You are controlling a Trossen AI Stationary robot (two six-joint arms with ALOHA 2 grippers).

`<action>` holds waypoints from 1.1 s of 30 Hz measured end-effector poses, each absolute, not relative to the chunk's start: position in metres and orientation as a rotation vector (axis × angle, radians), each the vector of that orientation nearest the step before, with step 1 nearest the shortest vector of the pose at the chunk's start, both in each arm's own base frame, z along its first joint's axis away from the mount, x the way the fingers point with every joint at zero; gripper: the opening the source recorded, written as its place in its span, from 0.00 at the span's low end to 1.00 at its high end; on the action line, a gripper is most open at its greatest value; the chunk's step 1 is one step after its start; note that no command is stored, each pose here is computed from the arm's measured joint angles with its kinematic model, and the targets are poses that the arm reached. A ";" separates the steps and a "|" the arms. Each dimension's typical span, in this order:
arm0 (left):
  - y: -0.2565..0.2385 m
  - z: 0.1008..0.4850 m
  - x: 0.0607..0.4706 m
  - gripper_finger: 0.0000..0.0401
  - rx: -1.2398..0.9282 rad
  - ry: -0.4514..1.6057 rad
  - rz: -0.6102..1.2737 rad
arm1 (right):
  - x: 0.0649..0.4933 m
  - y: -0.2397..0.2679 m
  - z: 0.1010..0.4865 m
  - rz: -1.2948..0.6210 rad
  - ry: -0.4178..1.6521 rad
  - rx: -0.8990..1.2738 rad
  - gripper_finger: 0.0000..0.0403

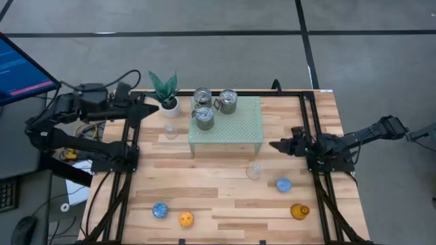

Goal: Pick & Place candle stick holders
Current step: Put the silver scented candle can on the shelf

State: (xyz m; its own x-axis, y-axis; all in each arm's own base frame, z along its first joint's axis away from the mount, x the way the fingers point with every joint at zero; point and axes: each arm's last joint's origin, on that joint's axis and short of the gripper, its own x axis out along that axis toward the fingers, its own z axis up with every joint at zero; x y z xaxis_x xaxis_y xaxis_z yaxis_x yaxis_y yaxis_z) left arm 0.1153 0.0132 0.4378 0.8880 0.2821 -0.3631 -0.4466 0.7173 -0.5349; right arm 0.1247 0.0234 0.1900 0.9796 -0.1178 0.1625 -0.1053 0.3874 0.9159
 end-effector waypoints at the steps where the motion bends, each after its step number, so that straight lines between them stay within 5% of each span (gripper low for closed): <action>1: 0.013 0.434 0.117 0.03 -0.639 0.278 0.413 | 0.125 0.022 0.191 -0.039 -0.239 1.151 0.00; 14: 0.012 0.371 0.137 0.02 -0.578 0.470 0.375 | 0.124 0.019 0.191 -0.150 -0.293 1.189 0.00; 23: 0.006 0.362 0.131 0.02 -0.542 0.283 0.097 | 0.125 0.019 0.195 -0.099 -0.300 1.166 0.02; 33: 0.005 0.350 0.110 0.02 -0.415 0.206 0.065 | 0.143 0.019 0.313 -0.130 -0.354 0.672 0.39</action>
